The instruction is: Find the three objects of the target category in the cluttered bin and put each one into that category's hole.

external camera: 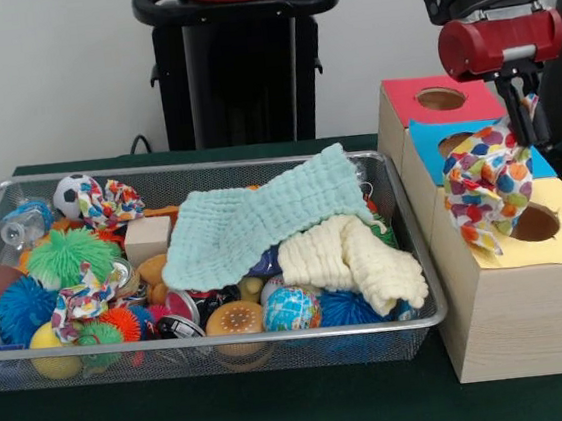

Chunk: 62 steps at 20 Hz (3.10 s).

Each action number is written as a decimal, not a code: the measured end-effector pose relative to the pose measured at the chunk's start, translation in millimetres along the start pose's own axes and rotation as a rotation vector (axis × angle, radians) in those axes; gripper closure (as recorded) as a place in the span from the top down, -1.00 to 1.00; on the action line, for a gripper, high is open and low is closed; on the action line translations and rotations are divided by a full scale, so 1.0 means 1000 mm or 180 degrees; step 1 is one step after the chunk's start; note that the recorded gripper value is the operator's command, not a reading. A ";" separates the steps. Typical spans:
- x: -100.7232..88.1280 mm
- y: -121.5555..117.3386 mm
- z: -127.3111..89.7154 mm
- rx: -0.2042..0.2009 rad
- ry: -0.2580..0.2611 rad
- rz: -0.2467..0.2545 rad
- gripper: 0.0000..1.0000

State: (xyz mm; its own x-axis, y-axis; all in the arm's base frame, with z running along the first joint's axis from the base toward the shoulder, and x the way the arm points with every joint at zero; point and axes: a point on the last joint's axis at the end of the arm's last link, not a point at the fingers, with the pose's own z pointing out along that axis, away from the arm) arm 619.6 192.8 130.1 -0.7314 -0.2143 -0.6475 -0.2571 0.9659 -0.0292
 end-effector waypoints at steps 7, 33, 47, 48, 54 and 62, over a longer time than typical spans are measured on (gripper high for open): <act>0.013 0.005 -0.002 -0.0066 0.0095 0.0110 -1.00; 0.011 0.057 -0.015 -0.0216 0.0195 0.0485 -1.00; 0.002 0.055 -0.008 -0.0327 0.0144 0.0475 -1.00; 0.003 0.054 -0.007 -0.0329 0.0141 0.0472 -1.00; 0.006 0.044 0.002 -0.0358 0.0122 0.0431 -1.00; -0.006 0.034 0.012 -0.0430 -0.0014 0.0323 -1.00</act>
State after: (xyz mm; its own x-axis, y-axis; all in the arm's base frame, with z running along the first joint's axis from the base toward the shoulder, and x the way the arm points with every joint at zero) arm 622.7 228.8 123.3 -0.7553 -0.1157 -0.6451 -0.2648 0.9542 0.1389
